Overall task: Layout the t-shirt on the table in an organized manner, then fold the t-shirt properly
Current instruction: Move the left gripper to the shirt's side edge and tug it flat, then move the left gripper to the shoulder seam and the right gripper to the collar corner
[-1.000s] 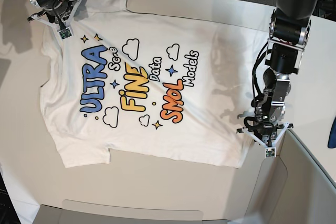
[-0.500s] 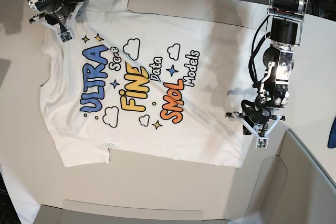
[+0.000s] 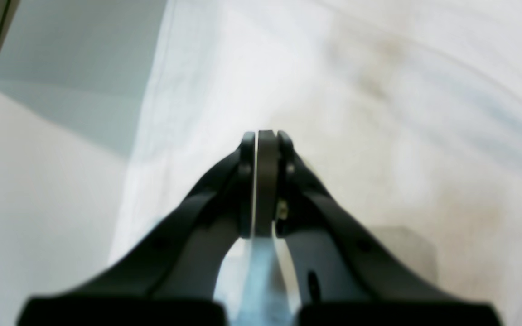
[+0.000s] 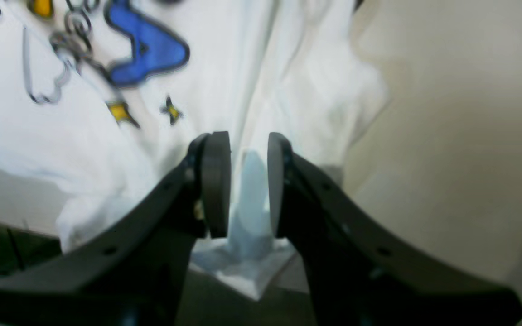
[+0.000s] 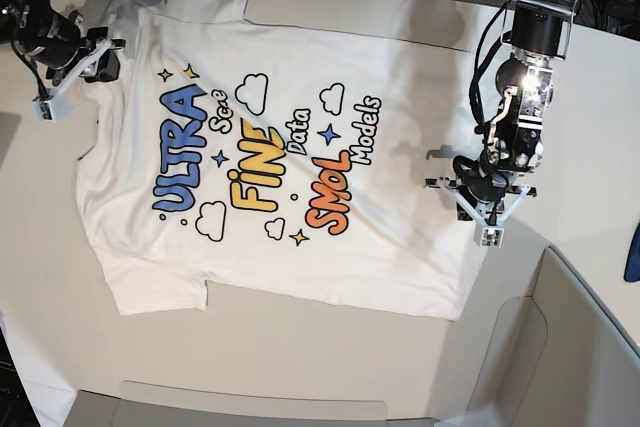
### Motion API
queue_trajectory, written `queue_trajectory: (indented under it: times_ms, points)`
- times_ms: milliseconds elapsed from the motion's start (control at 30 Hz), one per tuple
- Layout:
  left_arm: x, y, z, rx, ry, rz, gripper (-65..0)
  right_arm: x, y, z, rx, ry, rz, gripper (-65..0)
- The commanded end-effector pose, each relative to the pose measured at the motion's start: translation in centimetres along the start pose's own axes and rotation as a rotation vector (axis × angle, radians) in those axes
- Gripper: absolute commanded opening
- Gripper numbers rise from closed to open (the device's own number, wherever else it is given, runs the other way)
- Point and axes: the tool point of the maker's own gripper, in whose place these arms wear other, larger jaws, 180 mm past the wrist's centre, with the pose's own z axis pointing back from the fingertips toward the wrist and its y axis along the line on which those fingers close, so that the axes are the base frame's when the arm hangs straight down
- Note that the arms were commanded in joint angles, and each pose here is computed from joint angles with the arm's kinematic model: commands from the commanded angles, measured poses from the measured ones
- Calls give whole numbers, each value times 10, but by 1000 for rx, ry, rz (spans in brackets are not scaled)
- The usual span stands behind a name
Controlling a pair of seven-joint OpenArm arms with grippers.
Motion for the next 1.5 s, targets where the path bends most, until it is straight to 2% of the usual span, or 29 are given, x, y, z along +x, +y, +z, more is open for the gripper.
queue_trajectory:
  times_ms: [0,200,300,400,467,633,767,967,1200,1467]
  points:
    - [13,4,4,5,-45,-8,-650,23,-4,8,-13,-75,18,-500]
    - [-12,6,21,-1,-24,-49,-650,67,-8,11,-42,-241,-49,-521]
    - [-14,1,40,-21,-48,-90,-650,86,-14,8,-109,-299,-66,-650]
    - [-7,-1,61,-33,-91,-132,-650,102,-22,7,-200,-340,-73,-650]
    - [5,5,76,-19,-141,-116,-650,114,-21,3,-237,-352,-54,-650]
    - [9,25,106,33,-192,-74,-650,127,-19,-18,-283,-327,-42,-650]
    - [-26,29,108,32,-112,-79,-650,124,-25,-44,-263,-266,-91,-650]
    - [-71,23,115,-8,-11,-100,-650,122,-33,-73,-246,-253,-109,-650]
    - [-101,25,123,-10,60,-111,-650,108,-71,-102,-367,-173,-42,-650]
    - [-103,25,124,-11,65,-113,-650,114,-109,-118,-457,-129,3,-650]
